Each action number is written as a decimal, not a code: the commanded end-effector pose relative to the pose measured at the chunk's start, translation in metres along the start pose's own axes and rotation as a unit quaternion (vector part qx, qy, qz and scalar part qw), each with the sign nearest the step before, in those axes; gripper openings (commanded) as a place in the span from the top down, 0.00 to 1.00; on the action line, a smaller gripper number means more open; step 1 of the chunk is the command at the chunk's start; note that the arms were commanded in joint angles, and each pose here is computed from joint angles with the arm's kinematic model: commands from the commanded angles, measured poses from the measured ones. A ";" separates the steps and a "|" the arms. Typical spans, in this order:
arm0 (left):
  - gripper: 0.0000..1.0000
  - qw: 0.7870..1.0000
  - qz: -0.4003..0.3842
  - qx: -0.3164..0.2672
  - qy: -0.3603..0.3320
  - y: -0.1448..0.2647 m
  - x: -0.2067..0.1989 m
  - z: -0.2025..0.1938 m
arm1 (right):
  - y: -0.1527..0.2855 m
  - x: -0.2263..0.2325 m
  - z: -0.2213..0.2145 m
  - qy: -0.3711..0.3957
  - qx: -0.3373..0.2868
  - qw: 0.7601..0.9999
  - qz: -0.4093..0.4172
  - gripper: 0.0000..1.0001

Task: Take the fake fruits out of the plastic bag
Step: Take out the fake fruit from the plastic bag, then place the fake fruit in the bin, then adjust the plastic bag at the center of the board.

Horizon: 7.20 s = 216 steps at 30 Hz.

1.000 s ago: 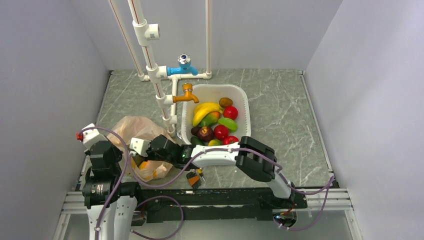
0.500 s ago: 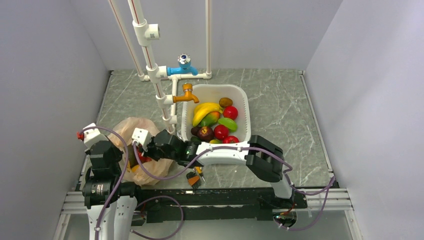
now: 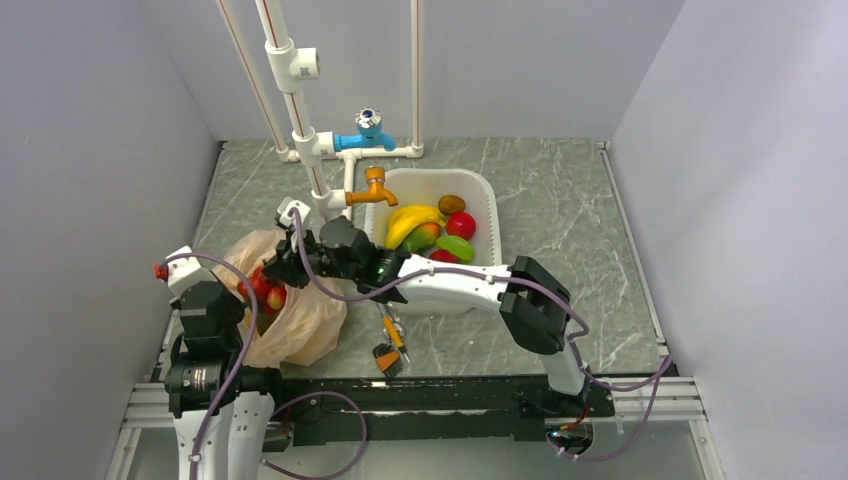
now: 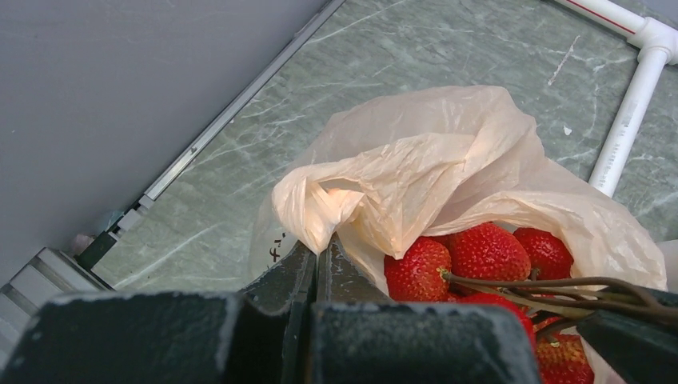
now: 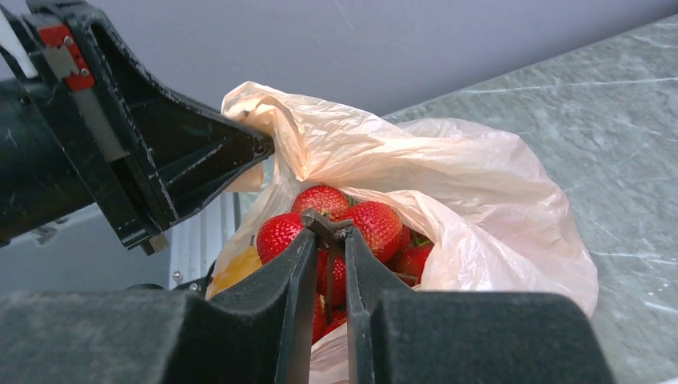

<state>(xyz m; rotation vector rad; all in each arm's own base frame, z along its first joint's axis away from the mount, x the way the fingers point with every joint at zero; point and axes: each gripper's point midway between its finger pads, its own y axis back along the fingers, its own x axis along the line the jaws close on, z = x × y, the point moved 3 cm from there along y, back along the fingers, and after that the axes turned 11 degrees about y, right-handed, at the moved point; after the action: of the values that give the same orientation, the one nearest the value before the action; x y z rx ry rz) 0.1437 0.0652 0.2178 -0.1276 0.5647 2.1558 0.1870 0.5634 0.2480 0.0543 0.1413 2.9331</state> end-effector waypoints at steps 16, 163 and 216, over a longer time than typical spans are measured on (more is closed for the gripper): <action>1.00 0.999 0.022 -0.030 0.024 0.009 0.006 0.018 | 0.067 0.019 0.085 -0.206 -0.157 0.943 0.207 1.00; 1.00 1.000 0.009 -0.022 0.016 0.007 0.001 0.014 | -0.006 0.051 -0.133 0.157 0.209 0.964 0.039 0.78; 1.00 0.892 -0.422 0.157 0.034 0.084 -0.153 0.056 | 0.036 0.001 -0.056 -0.029 0.042 0.999 -0.008 0.26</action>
<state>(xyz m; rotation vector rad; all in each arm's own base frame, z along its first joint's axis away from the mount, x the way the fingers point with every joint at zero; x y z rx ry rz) 0.1885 -0.0366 0.3097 -0.1949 0.7131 1.4194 0.1700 0.5269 0.1555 0.1421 0.4363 2.8836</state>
